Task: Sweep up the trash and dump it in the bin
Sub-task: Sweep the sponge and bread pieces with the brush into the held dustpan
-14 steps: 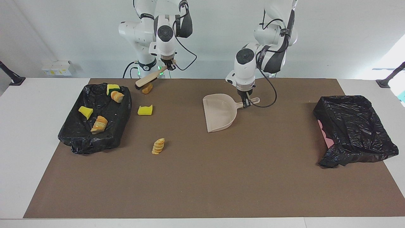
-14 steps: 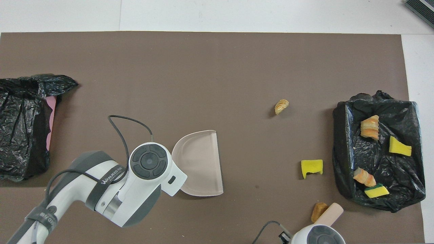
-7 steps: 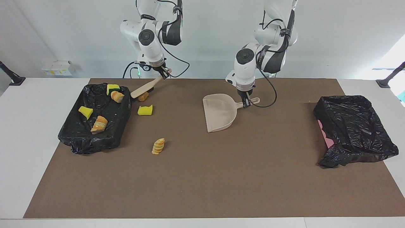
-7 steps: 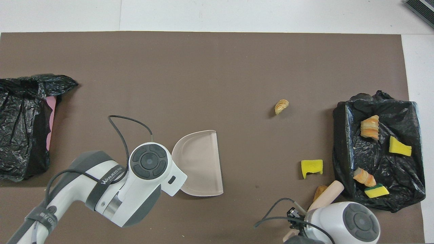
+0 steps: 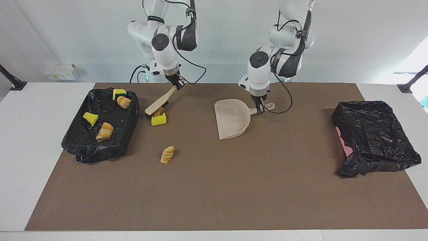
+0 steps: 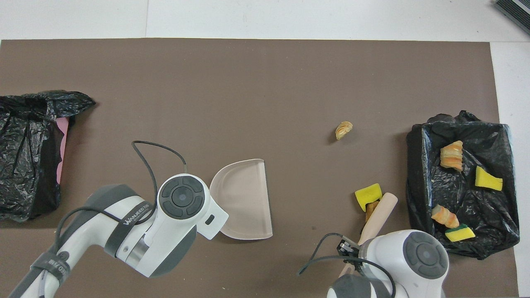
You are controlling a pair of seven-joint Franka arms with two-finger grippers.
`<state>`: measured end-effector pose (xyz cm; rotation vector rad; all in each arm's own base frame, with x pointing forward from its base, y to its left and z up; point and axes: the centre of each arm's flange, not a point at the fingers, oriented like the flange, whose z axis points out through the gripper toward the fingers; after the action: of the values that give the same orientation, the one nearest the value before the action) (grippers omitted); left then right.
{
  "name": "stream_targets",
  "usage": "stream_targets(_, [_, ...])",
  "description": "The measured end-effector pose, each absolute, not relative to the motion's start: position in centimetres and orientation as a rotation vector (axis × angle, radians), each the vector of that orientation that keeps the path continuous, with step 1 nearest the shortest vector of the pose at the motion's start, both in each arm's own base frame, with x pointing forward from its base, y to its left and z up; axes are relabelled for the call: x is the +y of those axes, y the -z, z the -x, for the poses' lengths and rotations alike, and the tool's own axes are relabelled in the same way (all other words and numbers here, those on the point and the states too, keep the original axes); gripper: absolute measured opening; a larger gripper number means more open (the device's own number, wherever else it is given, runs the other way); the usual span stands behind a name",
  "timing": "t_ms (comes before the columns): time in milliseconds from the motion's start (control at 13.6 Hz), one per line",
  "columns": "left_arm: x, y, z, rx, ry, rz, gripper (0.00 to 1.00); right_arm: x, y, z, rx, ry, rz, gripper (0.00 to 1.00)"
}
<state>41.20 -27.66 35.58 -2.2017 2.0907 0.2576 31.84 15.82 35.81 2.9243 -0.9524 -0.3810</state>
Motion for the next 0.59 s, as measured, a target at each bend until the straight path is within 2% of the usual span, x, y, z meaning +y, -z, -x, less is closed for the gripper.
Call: stream_targets(587, [-27.7, -35.6, -41.2, 2.091, -0.258, 2.202, 0.31, 21.8, -37.7, -34.2, -0.403, 0.354, -3.092, 0.26])
